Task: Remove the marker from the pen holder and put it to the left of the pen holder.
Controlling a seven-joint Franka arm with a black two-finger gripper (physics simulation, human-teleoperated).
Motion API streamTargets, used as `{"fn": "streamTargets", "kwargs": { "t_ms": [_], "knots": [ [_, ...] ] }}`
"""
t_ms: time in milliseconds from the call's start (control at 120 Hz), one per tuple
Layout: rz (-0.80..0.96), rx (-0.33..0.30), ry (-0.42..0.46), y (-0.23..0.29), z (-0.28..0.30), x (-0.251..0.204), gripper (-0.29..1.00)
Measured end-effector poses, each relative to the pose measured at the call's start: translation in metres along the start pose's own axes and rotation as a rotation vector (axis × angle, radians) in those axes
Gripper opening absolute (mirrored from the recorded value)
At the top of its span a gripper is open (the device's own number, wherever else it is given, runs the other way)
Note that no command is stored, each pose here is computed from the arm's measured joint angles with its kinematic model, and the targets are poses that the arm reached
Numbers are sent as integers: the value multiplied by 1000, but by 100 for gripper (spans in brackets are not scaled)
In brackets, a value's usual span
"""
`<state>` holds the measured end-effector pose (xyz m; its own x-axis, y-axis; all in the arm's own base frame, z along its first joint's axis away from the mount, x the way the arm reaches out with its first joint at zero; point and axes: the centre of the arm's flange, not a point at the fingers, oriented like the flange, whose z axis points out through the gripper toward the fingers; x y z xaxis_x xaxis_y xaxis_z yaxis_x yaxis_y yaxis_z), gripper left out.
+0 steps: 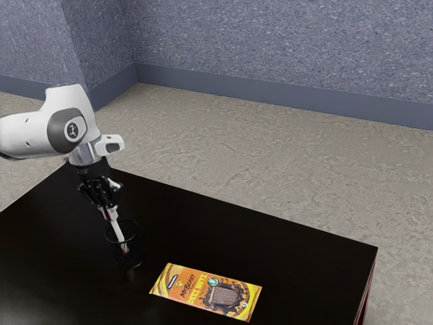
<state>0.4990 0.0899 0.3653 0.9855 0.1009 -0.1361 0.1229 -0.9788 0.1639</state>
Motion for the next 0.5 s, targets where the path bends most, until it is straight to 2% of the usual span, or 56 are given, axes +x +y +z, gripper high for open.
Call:
{"fn": "streamTargets", "kwargs": {
  "t_ms": [175,300,375,500],
  "knots": [
    [45,11,62,20,-62,6,-7],
    [107,76,54,39,-124,7,-8],
    [110,140,-17,38,-142,9,-8],
    [53,217,-231,24,-126,9,-8]
  ]
}}
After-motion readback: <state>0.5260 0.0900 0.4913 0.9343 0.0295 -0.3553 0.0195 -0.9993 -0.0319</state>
